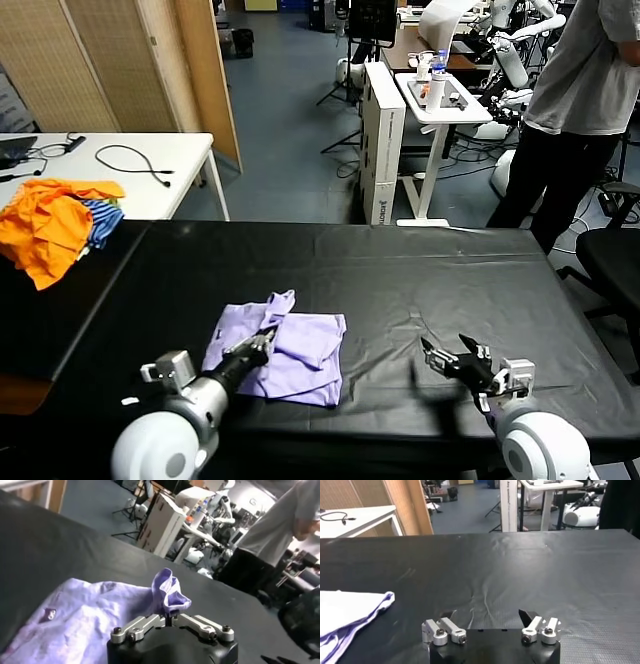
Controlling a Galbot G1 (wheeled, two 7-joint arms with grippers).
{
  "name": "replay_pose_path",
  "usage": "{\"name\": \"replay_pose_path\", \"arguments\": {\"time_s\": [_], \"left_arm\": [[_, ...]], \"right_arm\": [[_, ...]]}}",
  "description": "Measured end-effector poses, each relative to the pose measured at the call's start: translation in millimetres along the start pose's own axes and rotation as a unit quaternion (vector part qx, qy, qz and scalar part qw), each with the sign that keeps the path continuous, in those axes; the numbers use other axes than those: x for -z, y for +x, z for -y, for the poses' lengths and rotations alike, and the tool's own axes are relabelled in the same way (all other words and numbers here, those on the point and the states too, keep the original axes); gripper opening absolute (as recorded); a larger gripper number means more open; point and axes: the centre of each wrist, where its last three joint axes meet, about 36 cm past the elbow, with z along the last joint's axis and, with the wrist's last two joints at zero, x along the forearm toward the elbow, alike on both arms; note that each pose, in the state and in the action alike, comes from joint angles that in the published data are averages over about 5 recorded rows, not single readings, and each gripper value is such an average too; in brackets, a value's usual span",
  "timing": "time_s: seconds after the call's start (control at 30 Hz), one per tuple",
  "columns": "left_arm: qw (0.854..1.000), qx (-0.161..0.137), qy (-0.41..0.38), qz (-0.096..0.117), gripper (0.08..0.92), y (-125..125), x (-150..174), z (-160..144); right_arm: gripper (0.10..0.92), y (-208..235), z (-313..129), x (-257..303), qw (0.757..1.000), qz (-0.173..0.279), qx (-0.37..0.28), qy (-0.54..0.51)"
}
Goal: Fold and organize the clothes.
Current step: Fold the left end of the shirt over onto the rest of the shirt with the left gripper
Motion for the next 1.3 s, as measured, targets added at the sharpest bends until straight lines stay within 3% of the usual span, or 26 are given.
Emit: {"name": "replay_pose_path", "arguments": {"time_s": [0.57,0.67,0.8,1.0,1.17,1.3], "left_arm": [[1.0,0.013,0.01,-0.023,0.18,-21.1,-27.0,13.6],[0.999,0.019,0.0,-0.03,0.283,-23.6,-35.5,18.5],[0.999,0.02,-0.004,-0.033,0.538,-23.4,-44.2,30.7],[1.0,0.009,-0.007,0.001,0.86,-17.8,-36.6,42.6],[0.998,0.011,-0.015,0.065,0.905,-7.8,-16.3,37.7],[0.993,0.047,-0.026,0.102,0.907,0.1,-3.8,15.3]], "right_arm": [[0.907,-1.9,-4.2,1.9,1.0,-0.007,0.022,0.011],[0.907,-1.2,-8.9,6.3,0.999,-0.004,0.042,0.016],[0.907,0.8,-15.7,11.2,0.997,-0.001,0.076,0.023],[0.907,1.1,-28.6,18.0,0.992,0.005,0.12,0.028],[0.907,-7.0,-49.1,21.6,0.986,0.006,0.165,0.024],[0.907,-20.8,-68.5,21.9,0.981,0.006,0.193,0.025]]}}
